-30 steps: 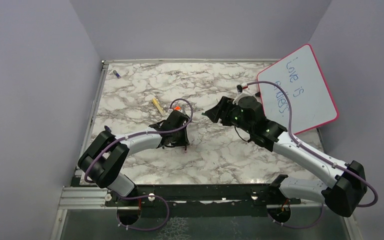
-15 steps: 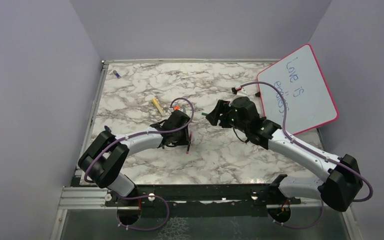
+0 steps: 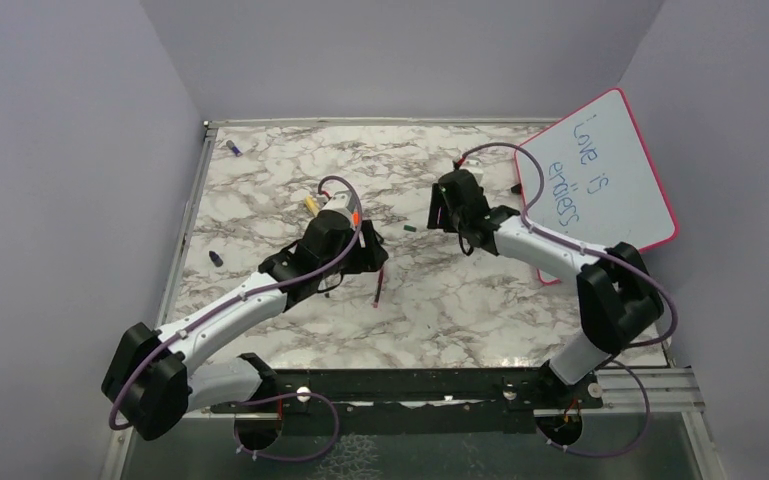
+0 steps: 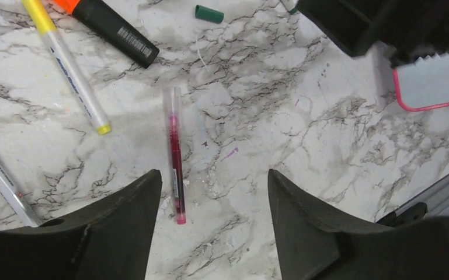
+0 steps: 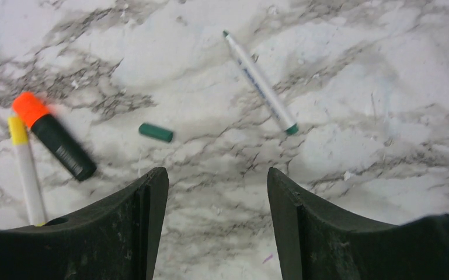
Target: Insert the pens into the pen caps
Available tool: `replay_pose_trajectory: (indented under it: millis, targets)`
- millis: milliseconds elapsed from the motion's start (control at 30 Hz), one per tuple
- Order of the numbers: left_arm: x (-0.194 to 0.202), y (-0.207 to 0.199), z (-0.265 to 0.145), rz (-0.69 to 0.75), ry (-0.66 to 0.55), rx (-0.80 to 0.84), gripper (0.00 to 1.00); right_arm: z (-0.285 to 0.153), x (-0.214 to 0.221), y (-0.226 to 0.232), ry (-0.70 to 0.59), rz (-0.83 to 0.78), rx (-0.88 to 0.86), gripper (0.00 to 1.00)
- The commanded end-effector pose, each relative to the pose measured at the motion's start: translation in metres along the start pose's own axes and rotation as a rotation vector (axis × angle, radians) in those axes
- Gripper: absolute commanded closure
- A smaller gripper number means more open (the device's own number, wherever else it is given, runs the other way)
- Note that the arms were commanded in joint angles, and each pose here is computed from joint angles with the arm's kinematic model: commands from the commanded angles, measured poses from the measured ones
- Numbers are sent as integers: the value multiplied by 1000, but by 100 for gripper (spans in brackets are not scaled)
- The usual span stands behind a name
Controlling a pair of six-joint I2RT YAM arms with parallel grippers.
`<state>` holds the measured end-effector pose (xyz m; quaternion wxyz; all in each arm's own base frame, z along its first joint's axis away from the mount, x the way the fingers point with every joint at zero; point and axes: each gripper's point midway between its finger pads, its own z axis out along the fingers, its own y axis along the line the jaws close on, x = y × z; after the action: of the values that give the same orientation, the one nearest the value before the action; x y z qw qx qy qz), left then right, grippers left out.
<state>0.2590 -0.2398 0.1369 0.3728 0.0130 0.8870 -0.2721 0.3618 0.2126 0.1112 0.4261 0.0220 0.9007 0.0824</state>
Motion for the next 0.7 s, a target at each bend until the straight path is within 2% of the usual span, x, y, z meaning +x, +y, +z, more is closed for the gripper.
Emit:
replay_pose_trajectory:
  millis: [0,67,133,233,433,667]
  targets:
    - [-10,1,-14,31,-63,6,30,34,-25,-24,-2,-88,94,33]
    - [-14,1,-19,30,-90,12,26,49,-26,-30,30,-117,102,34]
    - [-18,1,-24,24,-116,15,17,63,-26,-31,72,-143,74,34]
    - [-22,-1,-26,23,-129,24,11,79,-24,-32,109,-165,69,34]
    - [-14,-6,-22,12,-98,56,9,104,-19,-37,153,-216,76,35]
    - [-4,-18,-14,34,-31,117,9,119,0,-34,236,-287,-31,49]
